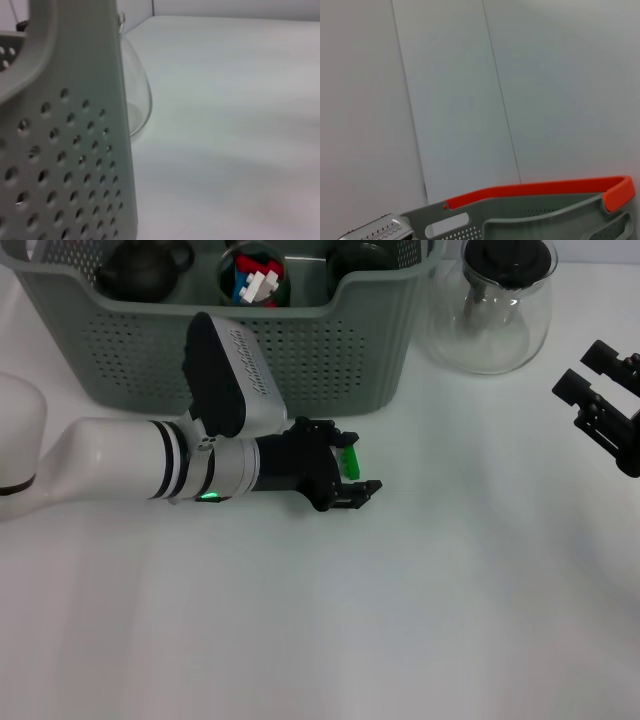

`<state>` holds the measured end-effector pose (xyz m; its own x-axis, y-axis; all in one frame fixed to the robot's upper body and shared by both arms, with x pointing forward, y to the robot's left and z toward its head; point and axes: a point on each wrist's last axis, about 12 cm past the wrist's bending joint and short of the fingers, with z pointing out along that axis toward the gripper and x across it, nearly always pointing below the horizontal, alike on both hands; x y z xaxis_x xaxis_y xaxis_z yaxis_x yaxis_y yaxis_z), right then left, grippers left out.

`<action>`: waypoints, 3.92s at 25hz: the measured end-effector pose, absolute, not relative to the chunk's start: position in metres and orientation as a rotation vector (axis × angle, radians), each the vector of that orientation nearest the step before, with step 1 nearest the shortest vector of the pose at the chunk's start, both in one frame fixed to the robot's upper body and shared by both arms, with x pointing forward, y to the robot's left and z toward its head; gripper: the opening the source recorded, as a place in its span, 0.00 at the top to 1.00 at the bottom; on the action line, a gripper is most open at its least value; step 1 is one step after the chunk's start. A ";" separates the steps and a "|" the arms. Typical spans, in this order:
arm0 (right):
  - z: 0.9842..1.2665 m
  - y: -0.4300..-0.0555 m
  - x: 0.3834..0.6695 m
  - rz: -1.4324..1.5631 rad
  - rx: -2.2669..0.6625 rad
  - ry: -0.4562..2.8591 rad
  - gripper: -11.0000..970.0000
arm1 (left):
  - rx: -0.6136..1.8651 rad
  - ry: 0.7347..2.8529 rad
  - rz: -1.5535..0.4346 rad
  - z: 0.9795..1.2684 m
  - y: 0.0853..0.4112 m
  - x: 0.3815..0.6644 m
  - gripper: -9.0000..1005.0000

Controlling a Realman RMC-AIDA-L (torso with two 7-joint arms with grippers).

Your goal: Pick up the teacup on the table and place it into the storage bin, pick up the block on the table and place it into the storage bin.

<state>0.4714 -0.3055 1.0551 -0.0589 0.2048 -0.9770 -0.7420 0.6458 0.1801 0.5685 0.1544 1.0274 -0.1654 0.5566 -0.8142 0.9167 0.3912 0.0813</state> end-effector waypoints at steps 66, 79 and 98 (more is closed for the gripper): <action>1.057 -0.304 0.477 0.830 -0.494 1.431 0.41 | 0.523 1.500 -1.132 1.209 0.298 0.597 0.52; 1.058 -0.303 0.477 0.834 -0.498 1.425 0.41 | 0.792 2.214 -0.335 1.216 0.202 0.693 0.48; 1.057 -0.304 0.477 0.833 -0.494 1.426 0.40 | 0.655 2.136 -0.310 1.218 0.191 0.678 0.40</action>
<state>0.4767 -0.3040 1.0574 -0.0577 0.2044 -0.9772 -0.7505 0.6367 0.1774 0.6780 0.1909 1.2176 -0.4951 0.3424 -0.7985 0.5550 0.8317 0.0126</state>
